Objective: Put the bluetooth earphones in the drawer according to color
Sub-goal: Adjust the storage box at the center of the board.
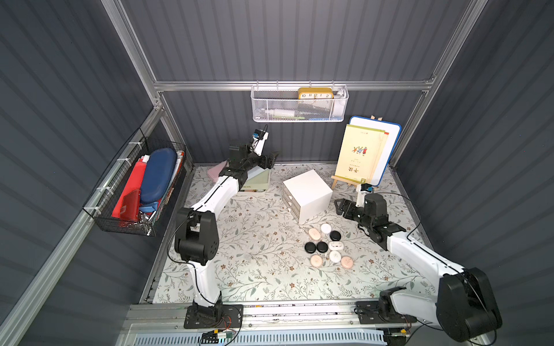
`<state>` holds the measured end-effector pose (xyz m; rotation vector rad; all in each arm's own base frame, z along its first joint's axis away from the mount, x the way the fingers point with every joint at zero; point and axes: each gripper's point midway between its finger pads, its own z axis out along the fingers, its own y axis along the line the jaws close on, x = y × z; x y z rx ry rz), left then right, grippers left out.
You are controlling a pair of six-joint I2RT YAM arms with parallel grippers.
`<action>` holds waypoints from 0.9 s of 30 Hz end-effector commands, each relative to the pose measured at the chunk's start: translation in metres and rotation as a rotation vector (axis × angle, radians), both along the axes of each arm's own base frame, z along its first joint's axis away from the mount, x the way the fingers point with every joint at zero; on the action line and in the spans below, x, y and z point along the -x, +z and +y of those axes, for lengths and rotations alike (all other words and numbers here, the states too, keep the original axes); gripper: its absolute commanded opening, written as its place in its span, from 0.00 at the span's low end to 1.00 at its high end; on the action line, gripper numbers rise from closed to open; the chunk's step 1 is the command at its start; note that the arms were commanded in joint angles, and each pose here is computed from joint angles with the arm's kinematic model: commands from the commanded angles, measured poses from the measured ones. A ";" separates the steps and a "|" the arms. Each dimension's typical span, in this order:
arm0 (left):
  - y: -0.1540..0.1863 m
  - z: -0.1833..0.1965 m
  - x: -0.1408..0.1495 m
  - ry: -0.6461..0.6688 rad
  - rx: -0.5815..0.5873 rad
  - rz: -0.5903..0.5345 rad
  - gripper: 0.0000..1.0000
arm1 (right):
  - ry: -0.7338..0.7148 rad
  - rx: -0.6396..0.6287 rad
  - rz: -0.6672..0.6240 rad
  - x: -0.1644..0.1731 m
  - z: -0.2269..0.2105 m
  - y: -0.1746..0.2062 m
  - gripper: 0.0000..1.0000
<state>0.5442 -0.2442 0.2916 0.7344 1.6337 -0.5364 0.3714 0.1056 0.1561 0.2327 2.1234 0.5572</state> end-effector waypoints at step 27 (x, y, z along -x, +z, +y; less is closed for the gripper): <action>-0.094 -0.068 0.036 -0.424 -0.079 0.299 0.57 | 0.024 -0.239 0.014 -0.039 0.045 0.002 0.86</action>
